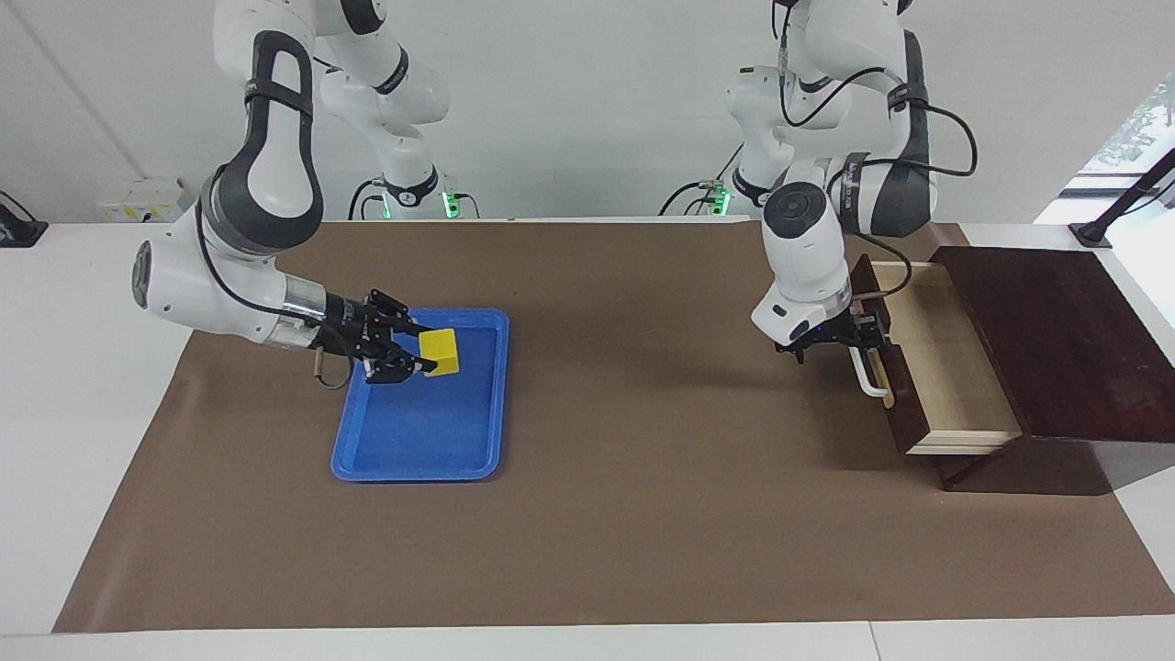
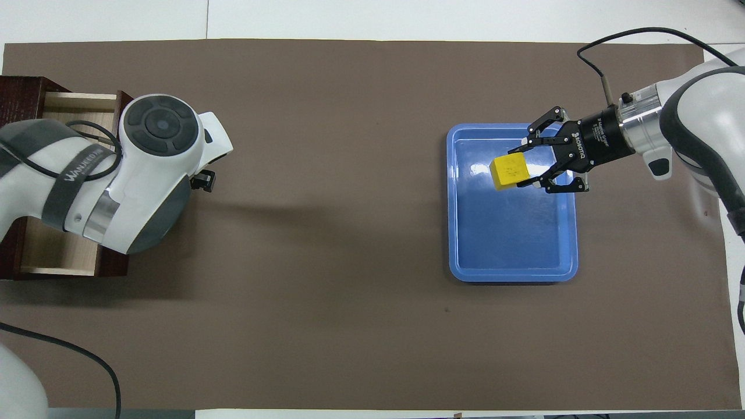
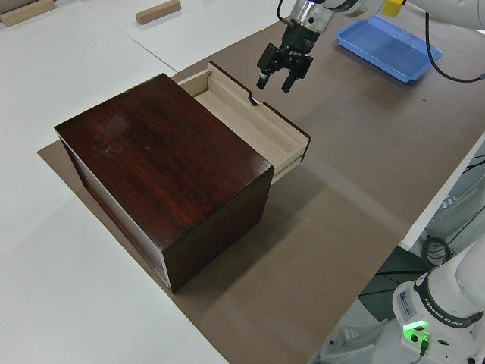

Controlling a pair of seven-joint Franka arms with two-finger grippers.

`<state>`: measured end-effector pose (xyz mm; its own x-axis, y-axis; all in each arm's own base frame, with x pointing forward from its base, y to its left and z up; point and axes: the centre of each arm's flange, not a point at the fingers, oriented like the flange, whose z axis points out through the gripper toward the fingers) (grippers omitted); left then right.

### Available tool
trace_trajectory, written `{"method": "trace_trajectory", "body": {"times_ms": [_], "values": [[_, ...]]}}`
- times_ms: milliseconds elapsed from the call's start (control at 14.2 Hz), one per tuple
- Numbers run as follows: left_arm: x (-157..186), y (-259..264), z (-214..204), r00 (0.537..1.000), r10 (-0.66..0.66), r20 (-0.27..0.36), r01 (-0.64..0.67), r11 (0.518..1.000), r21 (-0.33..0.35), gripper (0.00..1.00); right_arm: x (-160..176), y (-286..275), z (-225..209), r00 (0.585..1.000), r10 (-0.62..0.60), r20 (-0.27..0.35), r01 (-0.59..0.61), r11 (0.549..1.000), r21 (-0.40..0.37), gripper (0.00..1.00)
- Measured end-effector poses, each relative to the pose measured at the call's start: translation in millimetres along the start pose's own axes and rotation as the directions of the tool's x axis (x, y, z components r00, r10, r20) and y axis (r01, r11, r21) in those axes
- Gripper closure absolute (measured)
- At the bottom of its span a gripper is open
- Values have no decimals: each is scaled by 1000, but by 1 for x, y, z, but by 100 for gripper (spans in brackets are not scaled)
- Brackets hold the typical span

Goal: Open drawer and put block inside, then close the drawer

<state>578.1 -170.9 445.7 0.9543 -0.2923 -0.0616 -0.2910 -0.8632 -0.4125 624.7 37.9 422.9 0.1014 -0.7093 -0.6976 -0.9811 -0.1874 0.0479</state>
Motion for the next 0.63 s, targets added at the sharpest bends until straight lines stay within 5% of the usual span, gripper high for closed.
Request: {"method": "trace_trajectory", "body": {"times_ms": [353,635], "values": [[8,-11,-58,987,-151,49,158,968,-194,0,0,0,0,1000,0,0,0,1000,0,45],[15,11,-73,864,-478,158,504,819,-275,0,1,0,-1,1000,2,0,-2,1000,2,45]]}}
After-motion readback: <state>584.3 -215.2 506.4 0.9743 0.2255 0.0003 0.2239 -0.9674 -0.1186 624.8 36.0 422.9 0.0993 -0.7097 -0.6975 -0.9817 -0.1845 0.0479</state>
